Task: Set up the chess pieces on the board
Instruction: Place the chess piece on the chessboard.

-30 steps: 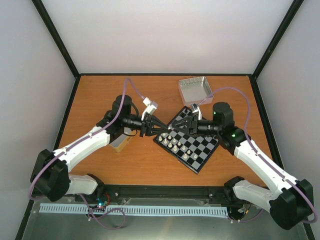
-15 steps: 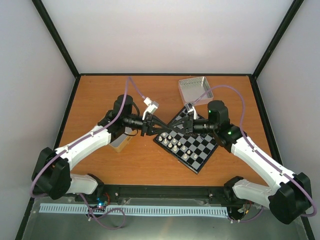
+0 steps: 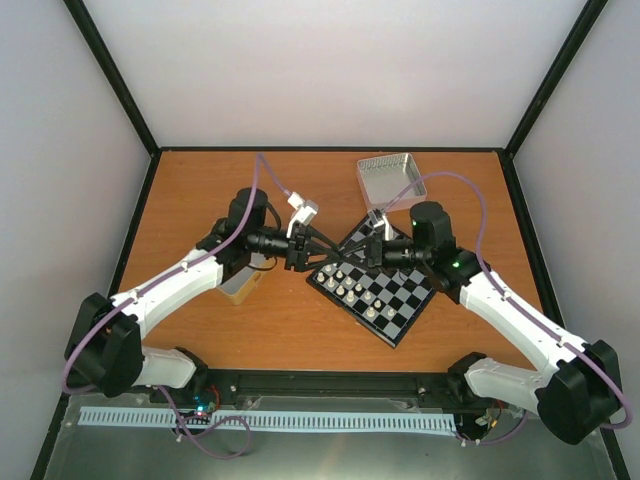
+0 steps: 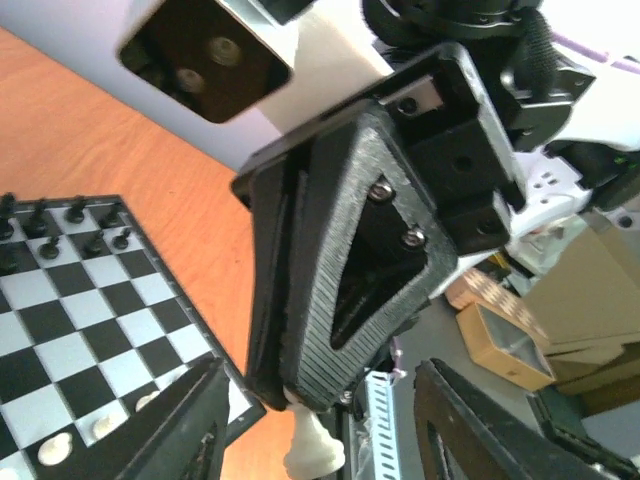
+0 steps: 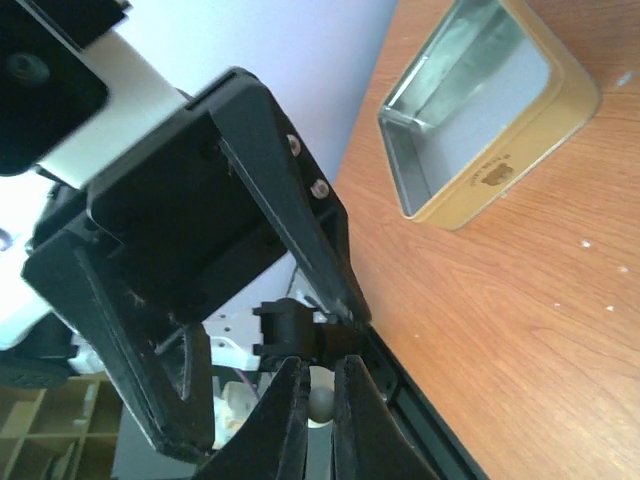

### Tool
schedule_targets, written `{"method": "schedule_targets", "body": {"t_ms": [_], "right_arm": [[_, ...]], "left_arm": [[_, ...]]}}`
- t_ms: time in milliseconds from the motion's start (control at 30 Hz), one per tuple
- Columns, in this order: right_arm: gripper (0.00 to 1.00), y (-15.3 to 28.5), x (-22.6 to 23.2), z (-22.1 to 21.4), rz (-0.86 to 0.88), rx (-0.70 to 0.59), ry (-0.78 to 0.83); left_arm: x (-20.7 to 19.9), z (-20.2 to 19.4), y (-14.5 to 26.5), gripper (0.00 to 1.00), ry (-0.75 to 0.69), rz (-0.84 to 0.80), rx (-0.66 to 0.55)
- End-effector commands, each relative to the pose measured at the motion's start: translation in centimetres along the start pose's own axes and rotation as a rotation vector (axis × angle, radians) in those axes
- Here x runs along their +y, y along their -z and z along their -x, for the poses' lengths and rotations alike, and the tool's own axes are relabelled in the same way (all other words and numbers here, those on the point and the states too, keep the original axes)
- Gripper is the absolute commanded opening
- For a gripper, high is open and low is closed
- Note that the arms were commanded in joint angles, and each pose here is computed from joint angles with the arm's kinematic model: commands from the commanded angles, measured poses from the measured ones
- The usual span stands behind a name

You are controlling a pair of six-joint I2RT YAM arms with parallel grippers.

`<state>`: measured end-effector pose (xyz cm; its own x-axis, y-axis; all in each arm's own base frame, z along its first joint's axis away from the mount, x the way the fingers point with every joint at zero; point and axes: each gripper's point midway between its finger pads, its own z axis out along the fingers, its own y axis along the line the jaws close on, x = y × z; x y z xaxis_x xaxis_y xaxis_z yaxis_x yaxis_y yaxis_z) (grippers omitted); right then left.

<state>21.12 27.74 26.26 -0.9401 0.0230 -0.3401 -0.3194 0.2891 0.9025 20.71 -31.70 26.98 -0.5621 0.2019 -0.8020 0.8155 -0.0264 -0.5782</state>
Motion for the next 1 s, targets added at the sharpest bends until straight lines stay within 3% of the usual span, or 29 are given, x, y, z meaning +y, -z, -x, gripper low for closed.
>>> {"method": "schedule_targets", "body": {"t_ms": [0, 67, 233, 400, 567, 967], "right_arm": [[0.03, 0.5, -1.5, 0.5, -0.141, -0.057, 0.043], [0.03, 1.7, -4.7, 0.8, -0.329, -0.106, 0.053], [0.03, 8.3, -13.6, 0.0, -0.882, -0.237, 0.092], [0.03, 12.7, -17.3, -2.3, -1.179, -0.289, 0.057], [0.03, 14.2, -19.7, -4.9, -1.299, -0.275, -0.046], [0.03, 9.5, -22.6, -8.0, -1.147, -0.108, -0.102]], "left_arm": [[1.8, 1.7, 0.1, 0.59, -0.044, 0.140, -0.032], [3.6, 1.5, 0.5, 0.67, -0.010, 0.247, -0.039], [8.7, 1.0, 3.3, 0.71, 0.102, 0.574, -0.091], [12.8, 0.9, 8.0, 0.71, 0.217, 0.886, -0.165], [14.2, 0.3, 10.2, 0.71, 0.298, 0.966, -0.191], [15.0, -0.7, 10.6, 0.71, 0.332, 0.974, -0.175]]}}
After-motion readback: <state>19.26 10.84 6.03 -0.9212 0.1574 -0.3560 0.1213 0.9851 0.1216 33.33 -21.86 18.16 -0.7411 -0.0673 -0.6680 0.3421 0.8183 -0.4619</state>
